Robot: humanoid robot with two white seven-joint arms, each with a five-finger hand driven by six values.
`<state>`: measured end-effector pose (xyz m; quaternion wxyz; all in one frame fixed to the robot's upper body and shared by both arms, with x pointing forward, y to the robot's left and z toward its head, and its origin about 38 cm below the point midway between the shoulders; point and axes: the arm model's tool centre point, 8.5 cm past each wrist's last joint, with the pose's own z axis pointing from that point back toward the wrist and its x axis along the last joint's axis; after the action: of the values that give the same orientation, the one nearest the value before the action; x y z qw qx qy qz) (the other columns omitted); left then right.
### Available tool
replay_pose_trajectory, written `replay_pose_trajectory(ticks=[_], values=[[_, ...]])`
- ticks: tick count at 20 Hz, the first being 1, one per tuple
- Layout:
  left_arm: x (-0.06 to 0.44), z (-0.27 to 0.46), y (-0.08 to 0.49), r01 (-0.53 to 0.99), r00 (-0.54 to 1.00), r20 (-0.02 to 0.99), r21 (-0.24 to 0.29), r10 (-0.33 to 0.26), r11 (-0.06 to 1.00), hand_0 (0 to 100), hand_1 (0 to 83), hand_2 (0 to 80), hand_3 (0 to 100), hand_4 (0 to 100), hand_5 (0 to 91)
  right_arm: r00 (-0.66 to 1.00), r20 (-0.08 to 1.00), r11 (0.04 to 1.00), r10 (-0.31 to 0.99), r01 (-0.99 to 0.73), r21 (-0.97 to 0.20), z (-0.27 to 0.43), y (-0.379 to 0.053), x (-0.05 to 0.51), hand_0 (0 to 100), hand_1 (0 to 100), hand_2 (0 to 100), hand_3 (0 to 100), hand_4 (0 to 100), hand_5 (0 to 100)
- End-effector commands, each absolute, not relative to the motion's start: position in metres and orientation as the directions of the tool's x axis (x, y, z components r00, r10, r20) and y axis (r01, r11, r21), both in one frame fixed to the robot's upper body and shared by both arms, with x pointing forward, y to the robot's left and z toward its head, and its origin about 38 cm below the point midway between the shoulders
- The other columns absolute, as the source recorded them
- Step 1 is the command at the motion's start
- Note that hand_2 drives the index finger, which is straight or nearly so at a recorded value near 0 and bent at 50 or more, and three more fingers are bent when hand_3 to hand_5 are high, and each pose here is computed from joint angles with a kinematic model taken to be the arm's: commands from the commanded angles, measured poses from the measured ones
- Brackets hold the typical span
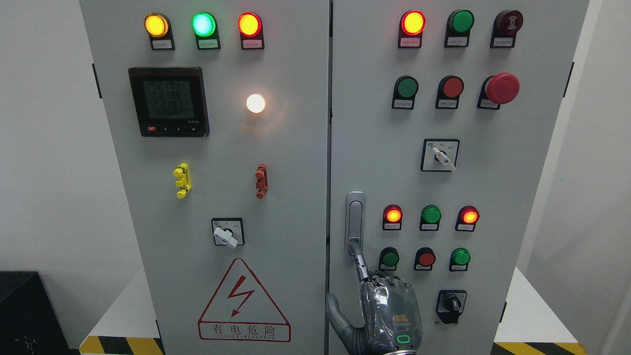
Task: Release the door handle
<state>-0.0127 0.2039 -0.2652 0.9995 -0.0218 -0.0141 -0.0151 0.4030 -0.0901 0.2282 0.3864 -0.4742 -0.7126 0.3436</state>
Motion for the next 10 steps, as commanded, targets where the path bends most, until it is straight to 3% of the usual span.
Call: replay_pose_trajectory(ticks=[1, 10], values=[[-0.0126, -0.2652, 0.2039, 0.031, 0.999, 0.029, -0.044, -0.03, 0.999, 0, 0.0, 4.5, 11, 0, 0.0, -0.243, 0.228, 0.311, 0.943, 0.395, -0.864, 0.2217, -0.0908, 0.4036, 40, 22, 0, 79, 73, 71], [-0.0126, -0.2652, 0.2039, 0.031, 0.999, 0.029, -0.044, -0.03, 0.999, 0, 0.0, 4.5, 11, 0, 0.0, -0.234, 0.229, 0.306, 0.945, 0.387, -0.87, 0.2175, -0.0934, 0.404, 40, 22, 0, 80, 73, 71]])
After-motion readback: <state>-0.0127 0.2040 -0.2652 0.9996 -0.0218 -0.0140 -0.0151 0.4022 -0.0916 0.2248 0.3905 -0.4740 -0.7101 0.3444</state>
